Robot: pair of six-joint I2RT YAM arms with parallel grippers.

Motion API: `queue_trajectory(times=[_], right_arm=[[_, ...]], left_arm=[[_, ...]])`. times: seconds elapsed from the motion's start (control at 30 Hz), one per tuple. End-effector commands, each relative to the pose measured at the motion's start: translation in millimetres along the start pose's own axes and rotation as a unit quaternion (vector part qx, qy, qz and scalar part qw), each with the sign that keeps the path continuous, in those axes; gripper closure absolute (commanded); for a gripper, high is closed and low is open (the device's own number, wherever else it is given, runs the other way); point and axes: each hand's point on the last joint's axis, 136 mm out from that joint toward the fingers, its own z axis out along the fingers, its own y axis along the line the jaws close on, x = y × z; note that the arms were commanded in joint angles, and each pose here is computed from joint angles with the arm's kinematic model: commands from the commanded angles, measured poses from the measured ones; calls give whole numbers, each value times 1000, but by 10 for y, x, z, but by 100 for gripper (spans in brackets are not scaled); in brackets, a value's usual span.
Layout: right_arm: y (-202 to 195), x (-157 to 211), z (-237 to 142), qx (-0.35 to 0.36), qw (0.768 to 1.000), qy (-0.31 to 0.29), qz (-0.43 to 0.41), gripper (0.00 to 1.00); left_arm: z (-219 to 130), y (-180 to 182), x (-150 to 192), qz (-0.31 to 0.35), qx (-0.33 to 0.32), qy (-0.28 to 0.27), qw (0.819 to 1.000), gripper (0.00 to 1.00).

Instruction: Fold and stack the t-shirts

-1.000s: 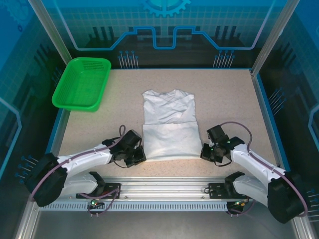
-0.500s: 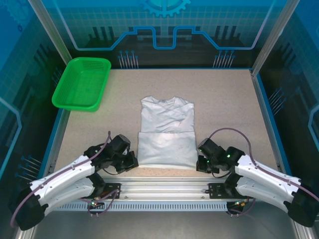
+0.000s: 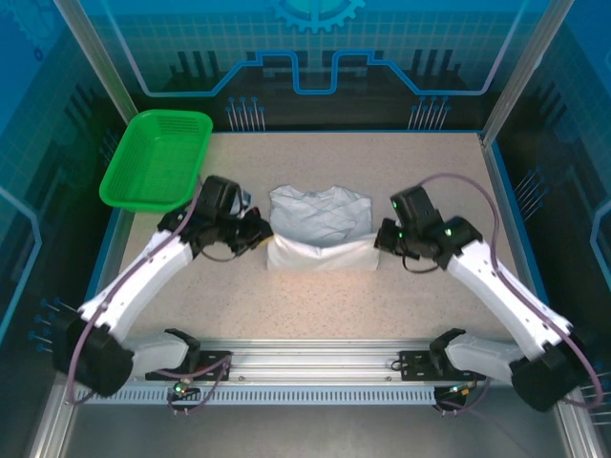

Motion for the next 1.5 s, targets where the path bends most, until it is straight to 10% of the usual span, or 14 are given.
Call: queue_trajectory(times=[0.0, 0.33, 0.4, 0.47, 0.57, 0.63, 0.77, 1.07, 1.47], right_arm=[[215, -462, 172, -17, 999, -3, -38, 100], [295, -1629, 1342, -34, 997, 60, 40, 100], [221, -1819, 1631, -21, 995, 74, 60, 96], [199, -1966, 1860, -32, 992, 93, 82, 66], [-15, -2129, 2088, -13, 987, 105, 117, 50], [-76, -2181, 2012, -9, 987, 98, 127, 44], [41, -2077, 1654, -27, 992, 59, 106, 39], [471, -882, 1580, -135, 982, 107, 74, 67], [-3, 34, 2220, -64, 972, 201, 100, 76]], left_arm=[[121, -273, -371, 29, 29, 2, 999, 100], [851, 56, -1921, -102, 37, -25, 994, 97], [1032, 186, -2184, -126, 36, -27, 991, 71], [1175, 296, -2398, -139, 24, -23, 990, 61], [1139, 369, -2692, -142, 16, -58, 988, 30], [1015, 235, -2745, -122, 24, -67, 990, 27], [777, -109, -2478, -60, 12, -85, 994, 31], [1306, -454, -1206, 52, -36, -40, 997, 50], [2072, 521, -586, 63, -116, 36, 991, 55]])
